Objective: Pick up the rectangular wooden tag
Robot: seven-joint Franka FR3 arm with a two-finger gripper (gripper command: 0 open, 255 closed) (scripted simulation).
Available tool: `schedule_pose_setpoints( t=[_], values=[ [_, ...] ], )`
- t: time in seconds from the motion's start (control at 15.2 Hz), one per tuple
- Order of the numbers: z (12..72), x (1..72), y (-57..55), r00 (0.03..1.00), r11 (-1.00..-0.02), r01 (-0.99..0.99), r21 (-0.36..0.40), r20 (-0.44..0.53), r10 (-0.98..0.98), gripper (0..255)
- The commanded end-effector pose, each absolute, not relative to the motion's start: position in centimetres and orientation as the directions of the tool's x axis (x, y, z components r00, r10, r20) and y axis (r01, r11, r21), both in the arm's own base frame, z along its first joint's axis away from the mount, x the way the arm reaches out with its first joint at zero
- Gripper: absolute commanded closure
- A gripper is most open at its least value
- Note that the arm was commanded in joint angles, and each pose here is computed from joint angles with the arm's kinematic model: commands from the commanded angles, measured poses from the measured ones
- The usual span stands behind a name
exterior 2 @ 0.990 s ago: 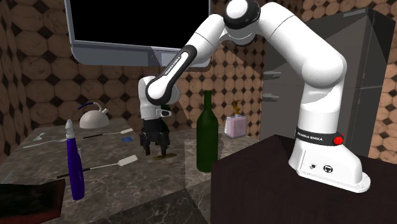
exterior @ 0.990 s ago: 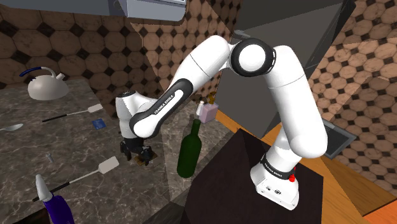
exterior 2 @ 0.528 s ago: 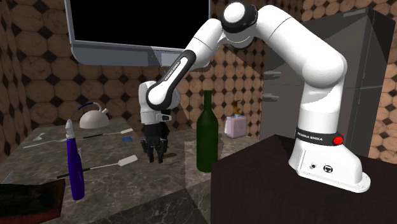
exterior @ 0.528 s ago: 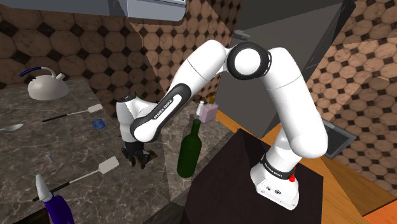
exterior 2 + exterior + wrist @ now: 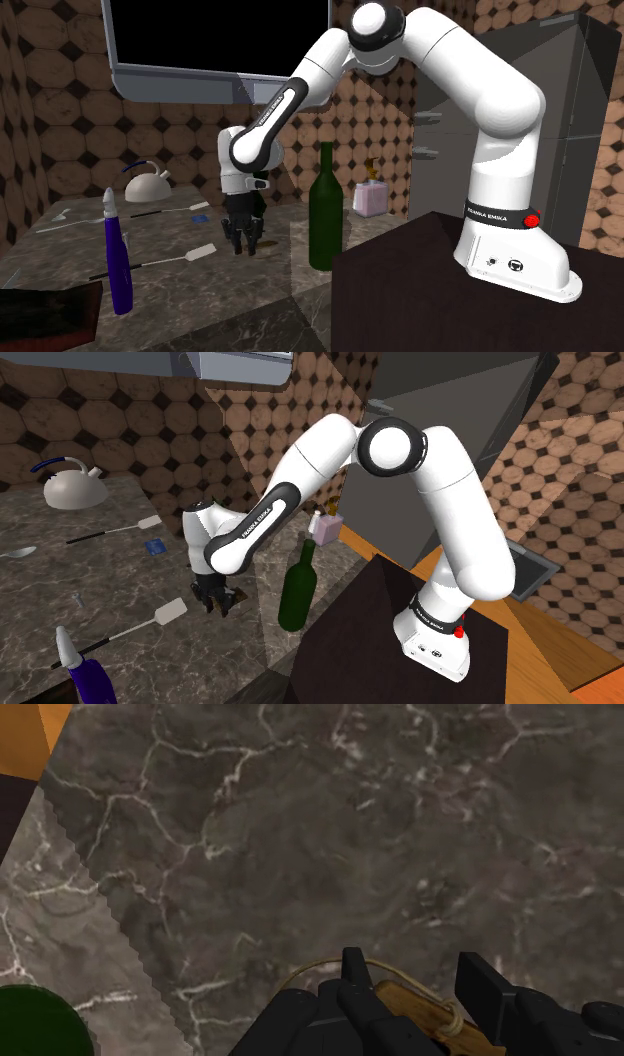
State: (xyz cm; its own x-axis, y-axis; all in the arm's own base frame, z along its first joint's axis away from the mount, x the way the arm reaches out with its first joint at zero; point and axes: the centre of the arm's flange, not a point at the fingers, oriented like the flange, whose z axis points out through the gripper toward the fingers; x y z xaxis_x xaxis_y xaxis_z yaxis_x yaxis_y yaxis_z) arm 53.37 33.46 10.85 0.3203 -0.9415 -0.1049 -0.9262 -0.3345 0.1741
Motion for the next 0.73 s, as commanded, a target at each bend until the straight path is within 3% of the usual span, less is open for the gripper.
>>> schedule_pose_setpoints(
  t=[0.0,0.66],
  values=[
    [11.6,53.4,33.4,0.32,-0.334,-0.926,0.175,-0.105,-0.942,255],
    [16.9,53.4,33.4,0.32,-0.334,-0.926,0.175,-0.105,-0.942,255]
  ],
)
